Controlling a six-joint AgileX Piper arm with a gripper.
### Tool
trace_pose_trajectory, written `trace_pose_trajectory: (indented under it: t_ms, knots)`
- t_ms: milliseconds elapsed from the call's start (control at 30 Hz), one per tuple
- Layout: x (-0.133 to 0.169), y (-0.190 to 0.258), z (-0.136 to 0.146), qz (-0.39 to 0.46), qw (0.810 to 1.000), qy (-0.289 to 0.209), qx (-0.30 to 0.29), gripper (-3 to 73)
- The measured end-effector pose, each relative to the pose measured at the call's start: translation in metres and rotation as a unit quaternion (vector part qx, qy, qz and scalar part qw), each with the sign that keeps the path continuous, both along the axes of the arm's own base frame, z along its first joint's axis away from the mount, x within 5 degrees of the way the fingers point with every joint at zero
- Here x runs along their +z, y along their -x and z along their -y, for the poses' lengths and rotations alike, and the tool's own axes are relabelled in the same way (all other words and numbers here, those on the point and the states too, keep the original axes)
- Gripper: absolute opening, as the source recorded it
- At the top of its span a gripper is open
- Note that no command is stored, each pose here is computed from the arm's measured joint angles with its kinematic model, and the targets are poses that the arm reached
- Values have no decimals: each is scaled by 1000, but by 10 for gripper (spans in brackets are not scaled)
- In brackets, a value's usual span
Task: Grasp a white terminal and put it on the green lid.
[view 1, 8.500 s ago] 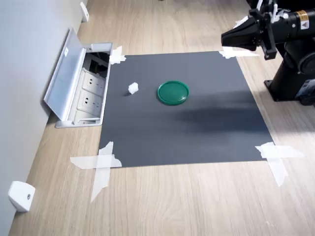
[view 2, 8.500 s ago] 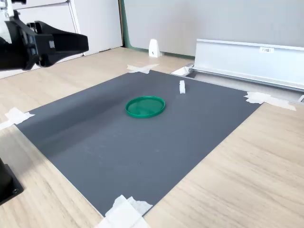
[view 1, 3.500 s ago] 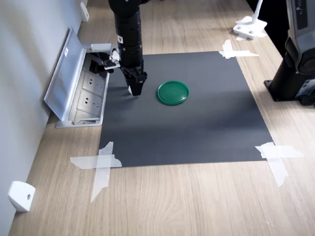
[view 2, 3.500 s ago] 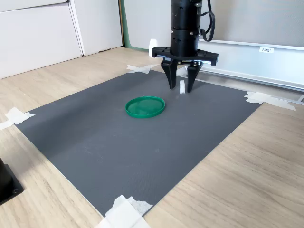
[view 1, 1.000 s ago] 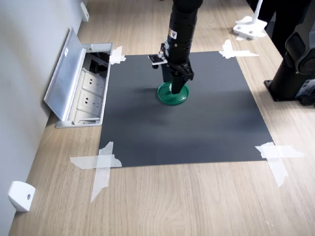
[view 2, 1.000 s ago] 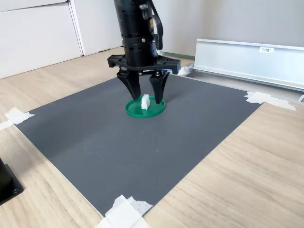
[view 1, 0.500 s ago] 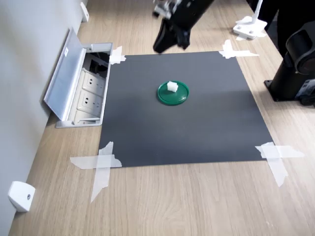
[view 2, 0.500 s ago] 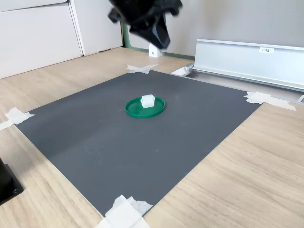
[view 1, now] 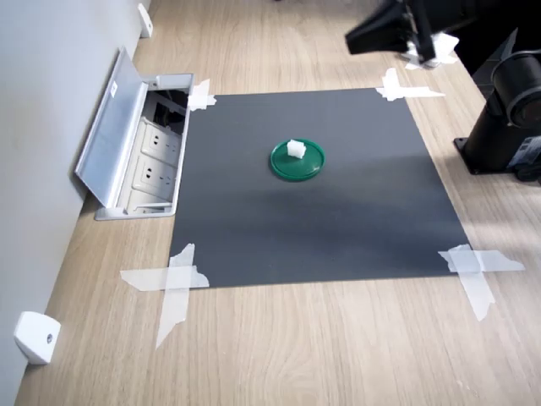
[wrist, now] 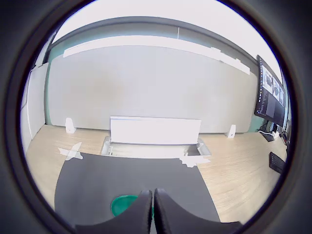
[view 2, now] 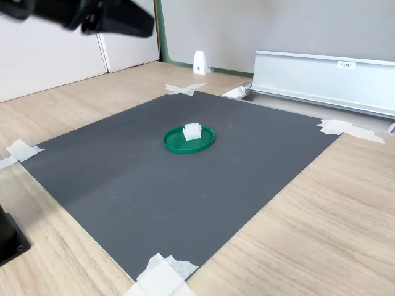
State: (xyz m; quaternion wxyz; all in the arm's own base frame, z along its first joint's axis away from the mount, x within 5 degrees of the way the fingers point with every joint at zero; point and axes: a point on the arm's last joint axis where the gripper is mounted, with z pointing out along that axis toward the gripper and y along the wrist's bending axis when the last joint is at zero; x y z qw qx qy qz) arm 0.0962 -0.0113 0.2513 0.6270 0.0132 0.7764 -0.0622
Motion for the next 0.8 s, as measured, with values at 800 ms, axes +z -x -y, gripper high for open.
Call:
trace_pose_trajectory:
  t_ms: [800]
  knots:
    - [-48, 41, -6, 92, 996, -6, 0, -8]
